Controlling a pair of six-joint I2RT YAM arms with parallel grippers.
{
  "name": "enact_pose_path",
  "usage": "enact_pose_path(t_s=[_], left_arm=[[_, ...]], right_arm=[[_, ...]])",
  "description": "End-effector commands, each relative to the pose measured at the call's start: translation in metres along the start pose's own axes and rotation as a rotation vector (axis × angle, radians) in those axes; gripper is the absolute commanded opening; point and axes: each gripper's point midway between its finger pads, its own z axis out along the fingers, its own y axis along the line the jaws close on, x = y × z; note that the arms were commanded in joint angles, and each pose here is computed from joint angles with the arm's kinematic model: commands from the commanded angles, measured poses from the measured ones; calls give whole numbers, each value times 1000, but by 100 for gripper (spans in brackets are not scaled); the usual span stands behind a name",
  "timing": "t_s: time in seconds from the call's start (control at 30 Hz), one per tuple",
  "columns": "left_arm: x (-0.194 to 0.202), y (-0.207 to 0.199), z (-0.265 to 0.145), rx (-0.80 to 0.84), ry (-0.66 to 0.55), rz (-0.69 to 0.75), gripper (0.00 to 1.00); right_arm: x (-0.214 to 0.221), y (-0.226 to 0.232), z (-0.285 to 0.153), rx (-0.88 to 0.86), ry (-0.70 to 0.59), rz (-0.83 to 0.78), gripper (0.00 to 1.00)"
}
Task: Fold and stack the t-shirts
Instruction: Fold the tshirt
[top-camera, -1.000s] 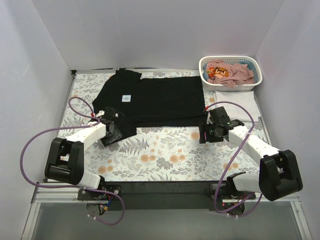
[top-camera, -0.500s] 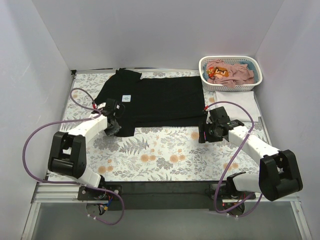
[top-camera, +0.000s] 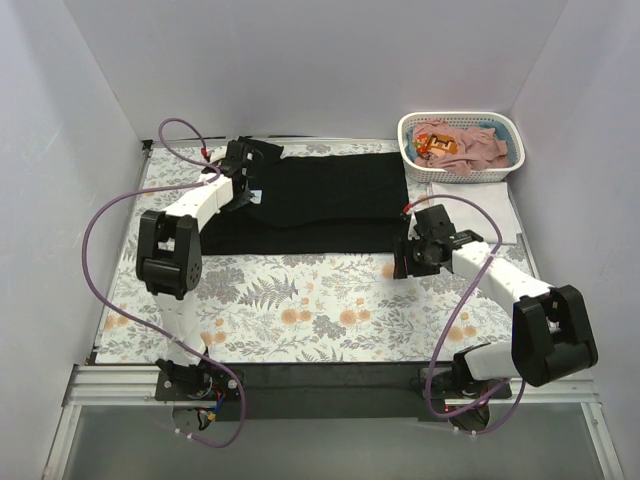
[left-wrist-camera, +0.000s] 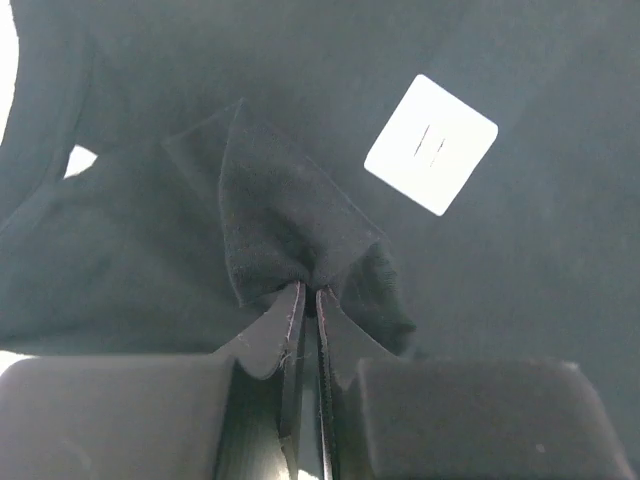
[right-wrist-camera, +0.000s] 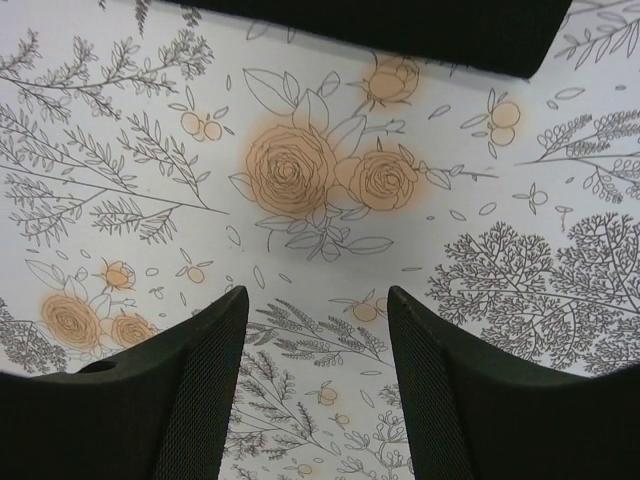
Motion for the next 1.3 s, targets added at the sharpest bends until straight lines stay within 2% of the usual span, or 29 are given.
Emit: enact_pose_path(t_s=[0.0, 0.27, 0.33, 0.37, 0.43, 0.67, 0.73, 0.77, 0.83, 1.0, 1.13, 1.27], left_arm=[[-29, -7, 4, -16, -65, 0, 0], [-33, -6, 28, -30, -59, -34, 1], [-32, -5, 31, -32, -56, -35, 12], [-32, -6, 32, -30, -56, -33, 18], [-40, -9, 31, -12, -72, -39, 22], [-64, -16, 24, 0, -136, -57, 23], [-67, -13, 16, 3, -144, -72, 38], [-69, -9, 4, 13, -156, -83, 52], [-72, -5, -11, 26, -172, -94, 58], [-52, 31, -41, 45, -167, -165, 59], [-25, 74, -28, 27, -104, -243, 52], [6, 96, -7, 16, -11, -280, 48]], right_arm=[[-44, 14, -7, -44, -101, -36, 64], [-98, 9, 0, 21, -179, -30, 63], [-109, 11, 3, 16, -189, -26, 63], [-110, 13, 5, 7, -186, -20, 63], [-112, 15, 9, -1, -181, -15, 63], [-101, 14, 11, -6, -168, -16, 63], [-101, 13, 10, -5, -176, -20, 63], [-102, 13, 9, -8, -177, -22, 63], [-105, 15, 10, -29, -186, -16, 63], [-113, 7, 18, -62, -205, 45, 61], [-122, 5, 26, -129, -220, 94, 58], [-119, 0, 43, -165, -198, 158, 55]])
